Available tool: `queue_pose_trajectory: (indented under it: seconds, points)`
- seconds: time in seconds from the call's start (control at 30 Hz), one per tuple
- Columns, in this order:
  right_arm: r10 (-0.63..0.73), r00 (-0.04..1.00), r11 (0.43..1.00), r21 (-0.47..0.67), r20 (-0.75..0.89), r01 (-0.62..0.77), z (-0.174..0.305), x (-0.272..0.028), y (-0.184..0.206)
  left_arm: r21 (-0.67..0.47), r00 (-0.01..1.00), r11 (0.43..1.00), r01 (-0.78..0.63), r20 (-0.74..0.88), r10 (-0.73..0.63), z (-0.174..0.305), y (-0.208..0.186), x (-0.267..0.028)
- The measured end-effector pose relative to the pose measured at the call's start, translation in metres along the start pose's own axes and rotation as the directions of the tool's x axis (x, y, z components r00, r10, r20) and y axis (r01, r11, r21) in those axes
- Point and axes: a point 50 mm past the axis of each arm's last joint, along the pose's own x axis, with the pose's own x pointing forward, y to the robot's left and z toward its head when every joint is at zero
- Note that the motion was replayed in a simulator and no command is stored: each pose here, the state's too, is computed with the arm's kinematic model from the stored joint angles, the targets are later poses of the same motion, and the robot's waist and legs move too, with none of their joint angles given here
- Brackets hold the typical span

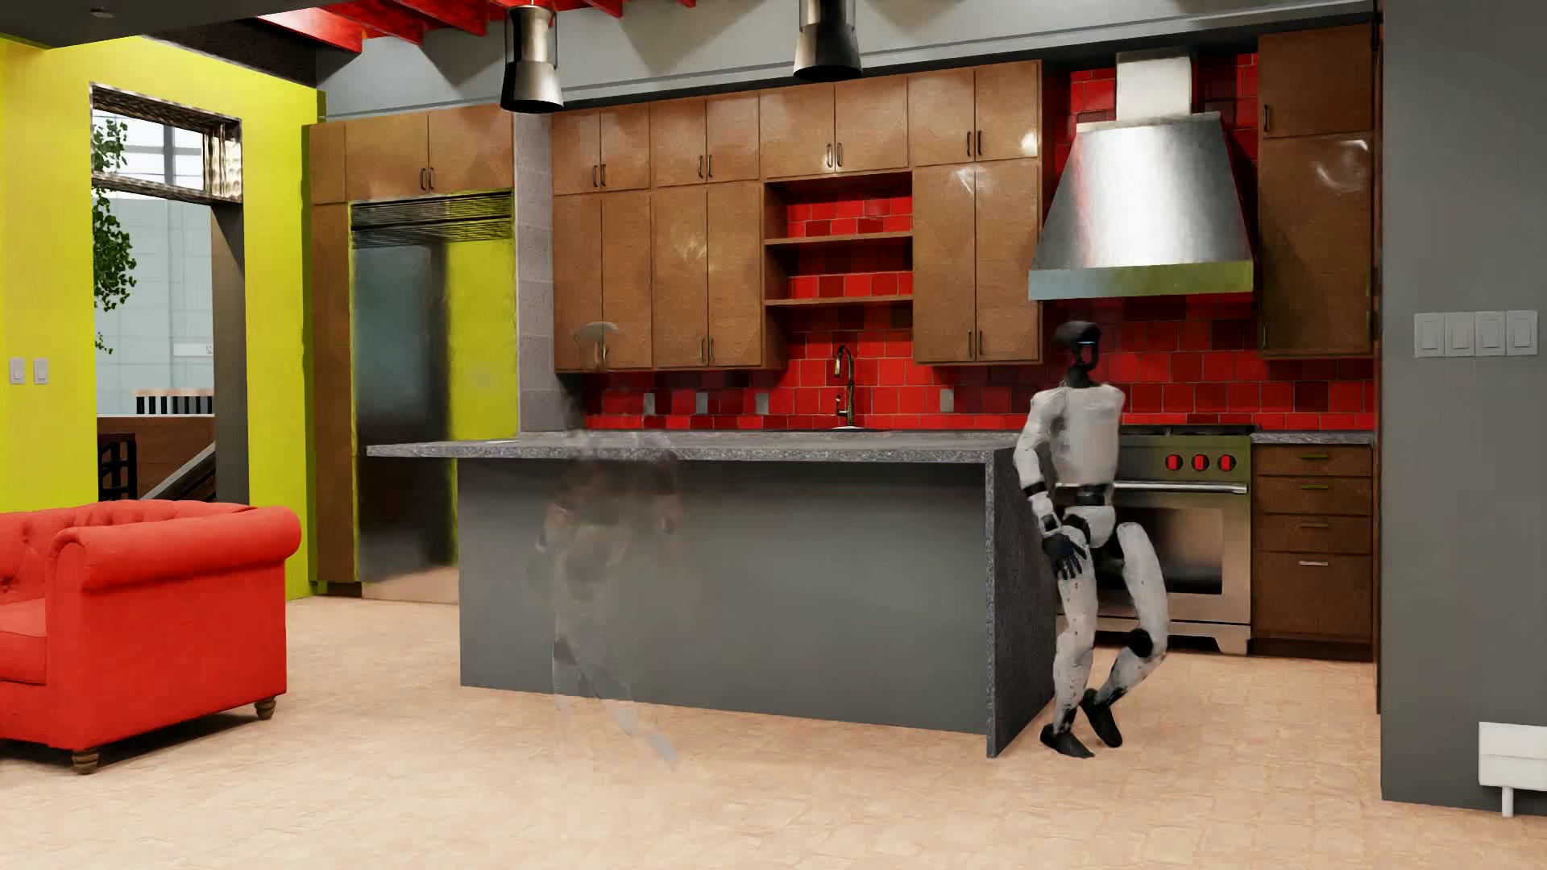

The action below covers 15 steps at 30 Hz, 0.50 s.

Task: Go to the armchair

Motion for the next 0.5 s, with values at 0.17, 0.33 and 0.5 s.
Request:
queue_pose_trajectory:
  seconds: [0.17,0.33,0.5]
  points:
    - [-0.122,0.973,0.989,0.105,0.194,0.103,0.050,-0.001,-0.031,-0.147,0.985,0.980,-0.133,0.094,0.148,0.025,0.046,-0.002]
    - [0.127,0.986,0.992,0.004,-0.111,-0.128,-0.035,-0.013,0.048,-0.237,0.954,0.936,-0.260,0.087,0.287,0.023,0.094,-0.011]
    - [0.233,0.933,0.950,-0.140,-0.274,-0.278,-0.079,-0.034,0.071,-0.230,0.928,0.923,-0.310,0.139,0.346,0.041,0.121,-0.017]
